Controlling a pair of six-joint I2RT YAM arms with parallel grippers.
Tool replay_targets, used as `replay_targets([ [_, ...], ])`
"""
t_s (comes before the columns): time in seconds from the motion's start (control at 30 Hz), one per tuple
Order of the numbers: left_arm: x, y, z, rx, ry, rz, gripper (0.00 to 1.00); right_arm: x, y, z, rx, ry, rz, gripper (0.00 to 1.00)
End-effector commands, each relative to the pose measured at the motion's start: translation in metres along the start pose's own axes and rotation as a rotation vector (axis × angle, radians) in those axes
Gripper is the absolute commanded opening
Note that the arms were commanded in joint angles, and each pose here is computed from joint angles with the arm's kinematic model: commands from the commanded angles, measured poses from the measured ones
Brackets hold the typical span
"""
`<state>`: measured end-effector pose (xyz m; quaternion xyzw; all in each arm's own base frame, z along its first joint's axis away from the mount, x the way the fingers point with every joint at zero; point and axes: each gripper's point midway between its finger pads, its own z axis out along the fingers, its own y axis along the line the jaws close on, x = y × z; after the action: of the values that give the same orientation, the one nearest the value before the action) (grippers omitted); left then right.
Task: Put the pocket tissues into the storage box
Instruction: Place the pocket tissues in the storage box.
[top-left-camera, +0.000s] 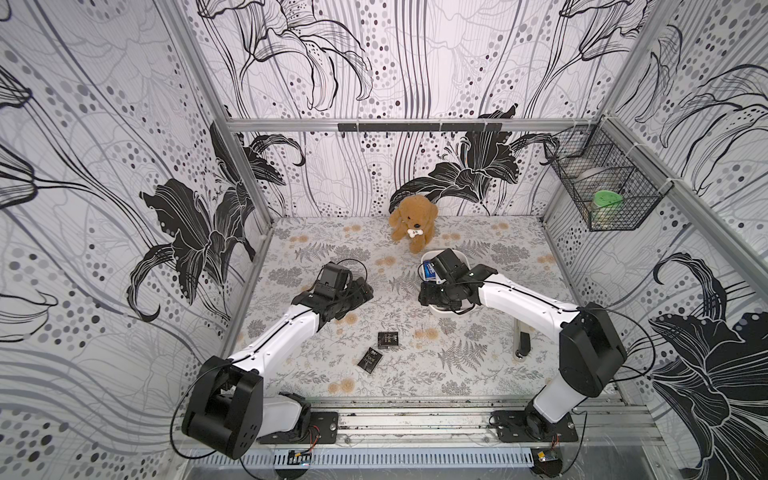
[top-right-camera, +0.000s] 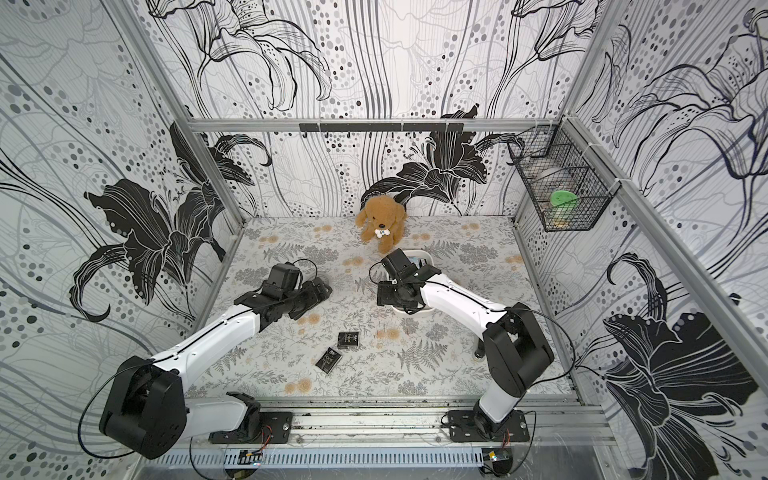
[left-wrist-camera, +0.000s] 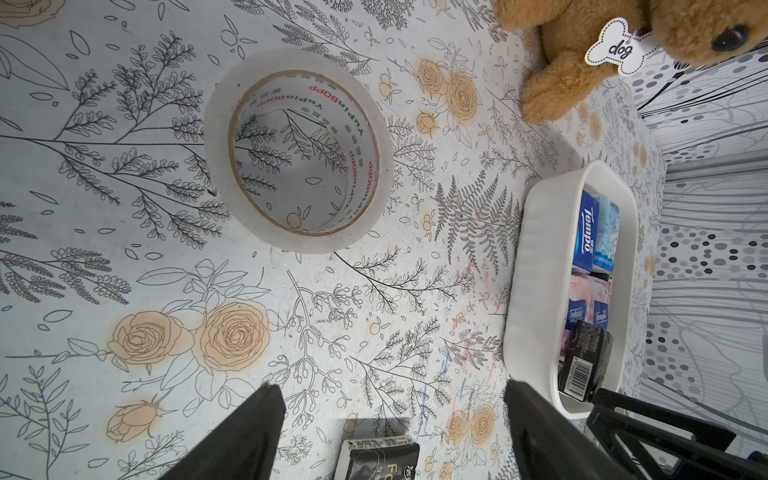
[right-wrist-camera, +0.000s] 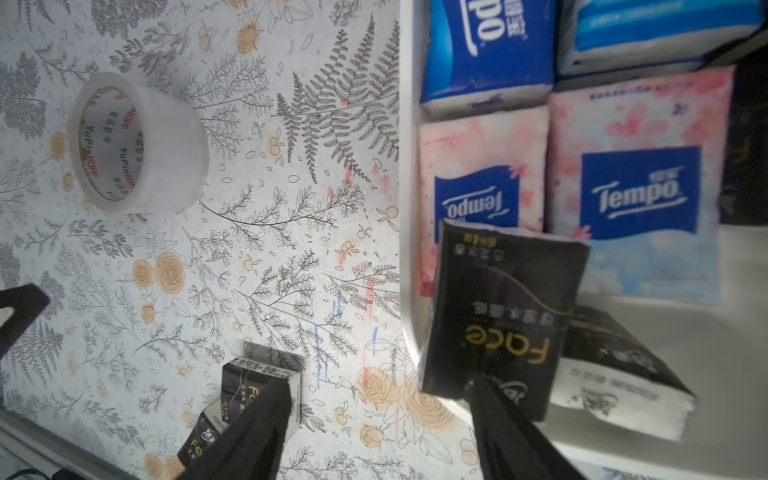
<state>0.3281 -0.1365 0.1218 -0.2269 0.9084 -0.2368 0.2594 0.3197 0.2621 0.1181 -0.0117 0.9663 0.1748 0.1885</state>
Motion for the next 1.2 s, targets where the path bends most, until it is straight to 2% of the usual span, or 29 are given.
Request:
replay_targets([
  [0.0,-0.013,-0.013,-0.010,0.026,-0.052,0.014,0.88,0.006,-0.009,0.013,0.036,0.025,0.028,0.74],
  [0.1,-0.011,-0.011,-0.010,0.022,-0.051,0.014,0.88,0.007,-0.024,0.012,0.116,0.020,0.023,0.74],
  [0.23,-0.010,-0.010,-0.008,0.020,-0.045,0.010,0.88,0.010,-0.030,0.016,0.149,0.034,0.008,0.74],
  [0.37,-0.012,-0.011,-0.009,0.023,-0.050,0.012,0.88,0.007,-0.022,0.015,0.110,0.028,0.009,0.74],
  [0.63,-0.012,-0.002,-0.006,0.001,-0.060,0.002,0.88,0.009,0.009,-0.012,0.057,-0.014,-0.040,0.75],
  [0.8,-0.017,0.018,0.001,0.012,-0.050,-0.083,0.89,0.030,0.040,-0.012,0.028,0.013,-0.102,0.74],
  [0.97,-0.029,0.046,-0.002,-0.009,-0.075,-0.156,0.89,0.064,0.072,0.010,0.024,0.102,-0.186,0.74],
  [1.17,-0.036,0.069,-0.014,-0.044,-0.108,-0.186,0.89,0.096,0.101,0.033,0.027,0.179,-0.272,0.75],
])
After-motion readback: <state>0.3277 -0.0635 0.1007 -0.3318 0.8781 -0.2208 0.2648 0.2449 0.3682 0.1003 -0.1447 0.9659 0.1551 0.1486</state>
